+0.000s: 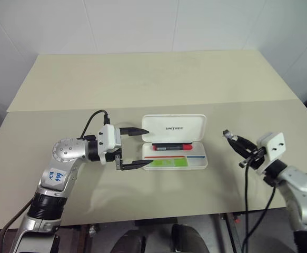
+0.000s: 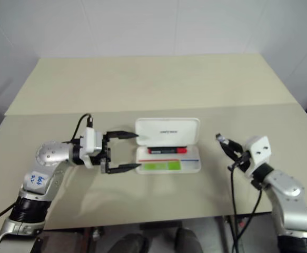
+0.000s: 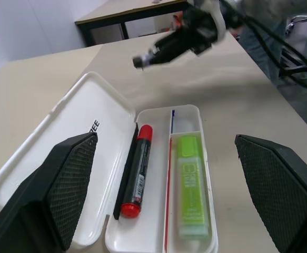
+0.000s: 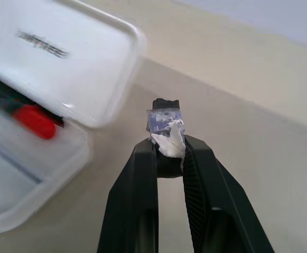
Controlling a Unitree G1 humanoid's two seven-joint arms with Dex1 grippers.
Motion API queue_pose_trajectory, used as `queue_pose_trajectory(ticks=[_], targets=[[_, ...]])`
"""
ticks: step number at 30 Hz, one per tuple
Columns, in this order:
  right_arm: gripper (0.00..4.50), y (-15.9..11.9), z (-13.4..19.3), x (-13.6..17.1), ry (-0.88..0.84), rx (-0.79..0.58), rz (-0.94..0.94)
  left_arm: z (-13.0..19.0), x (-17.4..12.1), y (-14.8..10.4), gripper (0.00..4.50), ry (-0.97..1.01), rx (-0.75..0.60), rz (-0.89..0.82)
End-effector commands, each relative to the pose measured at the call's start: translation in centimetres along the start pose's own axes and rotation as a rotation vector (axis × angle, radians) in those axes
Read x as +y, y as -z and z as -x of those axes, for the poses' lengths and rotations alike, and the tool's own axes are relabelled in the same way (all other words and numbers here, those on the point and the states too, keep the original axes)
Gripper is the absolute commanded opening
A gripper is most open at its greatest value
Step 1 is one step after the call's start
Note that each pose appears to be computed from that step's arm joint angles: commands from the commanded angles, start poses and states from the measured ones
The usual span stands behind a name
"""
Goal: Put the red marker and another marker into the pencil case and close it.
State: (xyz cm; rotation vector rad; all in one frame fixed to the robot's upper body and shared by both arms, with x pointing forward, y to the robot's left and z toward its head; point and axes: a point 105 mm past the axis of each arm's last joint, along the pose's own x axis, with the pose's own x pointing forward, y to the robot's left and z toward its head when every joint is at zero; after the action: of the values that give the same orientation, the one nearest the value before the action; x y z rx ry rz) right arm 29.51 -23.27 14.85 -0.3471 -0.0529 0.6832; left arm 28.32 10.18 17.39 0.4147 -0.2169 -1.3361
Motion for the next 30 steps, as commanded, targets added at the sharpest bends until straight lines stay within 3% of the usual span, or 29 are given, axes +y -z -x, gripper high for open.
queue_pose_trajectory(ticks=[1,6,15,30], targets=[[0.33,-1.5,-0.5,2.2,-0.277,-0.036,0.057,-0.2,-0.4,-1.0,4.50,-0.005,-0.026,-0.041],[0.33,-1.9,-2.0,3.6,-0.489,-0.043,0.092,-0.4,-0.7,-1.1,4.50,-0.015,-0.032,-0.038],[0.33,-0.4,-4.0,4.7,-0.676,-0.027,0.083,0.5,-1.3,-1.2,4.50,-0.042,-0.004,-0.030],[0.33,2.0,-4.2,5.1,-0.751,0.024,0.081,1.4,-1.4,-1.5,4.50,-0.056,0.029,-0.031]])
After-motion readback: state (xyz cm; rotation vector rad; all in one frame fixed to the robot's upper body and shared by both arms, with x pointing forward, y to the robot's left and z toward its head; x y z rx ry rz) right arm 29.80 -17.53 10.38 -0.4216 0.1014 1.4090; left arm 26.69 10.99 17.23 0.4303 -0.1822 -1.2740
